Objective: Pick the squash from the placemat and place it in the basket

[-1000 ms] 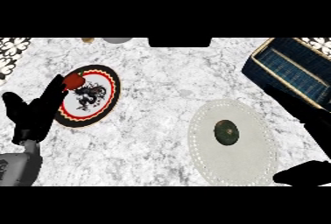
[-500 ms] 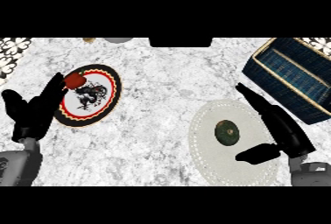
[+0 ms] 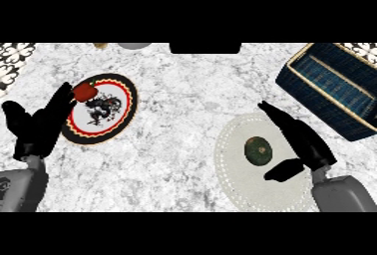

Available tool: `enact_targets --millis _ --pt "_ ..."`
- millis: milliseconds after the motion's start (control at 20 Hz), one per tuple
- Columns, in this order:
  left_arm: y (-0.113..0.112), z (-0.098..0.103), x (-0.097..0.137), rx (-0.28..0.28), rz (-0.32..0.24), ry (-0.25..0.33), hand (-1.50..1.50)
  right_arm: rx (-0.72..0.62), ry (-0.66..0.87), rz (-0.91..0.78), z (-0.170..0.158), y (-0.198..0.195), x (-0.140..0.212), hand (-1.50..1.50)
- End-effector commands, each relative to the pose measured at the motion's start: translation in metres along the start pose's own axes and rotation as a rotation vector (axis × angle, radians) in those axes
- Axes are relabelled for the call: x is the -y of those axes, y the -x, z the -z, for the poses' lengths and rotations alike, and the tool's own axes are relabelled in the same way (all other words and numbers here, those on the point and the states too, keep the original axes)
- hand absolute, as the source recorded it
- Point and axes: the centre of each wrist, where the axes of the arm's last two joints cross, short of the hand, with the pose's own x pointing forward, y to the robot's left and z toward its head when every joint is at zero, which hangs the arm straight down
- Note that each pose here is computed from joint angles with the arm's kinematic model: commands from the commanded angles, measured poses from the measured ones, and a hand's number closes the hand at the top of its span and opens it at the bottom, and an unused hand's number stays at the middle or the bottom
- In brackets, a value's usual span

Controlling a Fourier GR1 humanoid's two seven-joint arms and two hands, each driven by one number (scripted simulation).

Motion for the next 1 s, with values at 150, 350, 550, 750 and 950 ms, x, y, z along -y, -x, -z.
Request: enact_targets --millis 150,350,550,750,950 --pt "0.004 -0.010 0.011 -0.013 -0.006 -0.001 0.00 0.007 -0.024 -0.034 0.009 0.017 -0.016 -1.50" --pt "-0.001 0.003 0.008 -0.008 -0.003 -0.007 0.00 0.009 -0.035 -0.006 0.001 0.031 0.017 -1.50" --pt "0.008 0.001 0.029 0.004 -0.001 -0.002 0.00 0.063 -0.047 0.049 -0.014 0.018 0.002 -1.50" --pt "-0.008 0.000 0.012 0.002 0.009 0.001 0.00 0.076 -0.076 0.032 -0.009 0.025 -0.008 -1.50" --pt "-0.002 -0.008 0.000 -0.001 -0.011 0.018 0.00 0.067 -0.082 -0.014 -0.006 0.019 -0.033 -1.50"
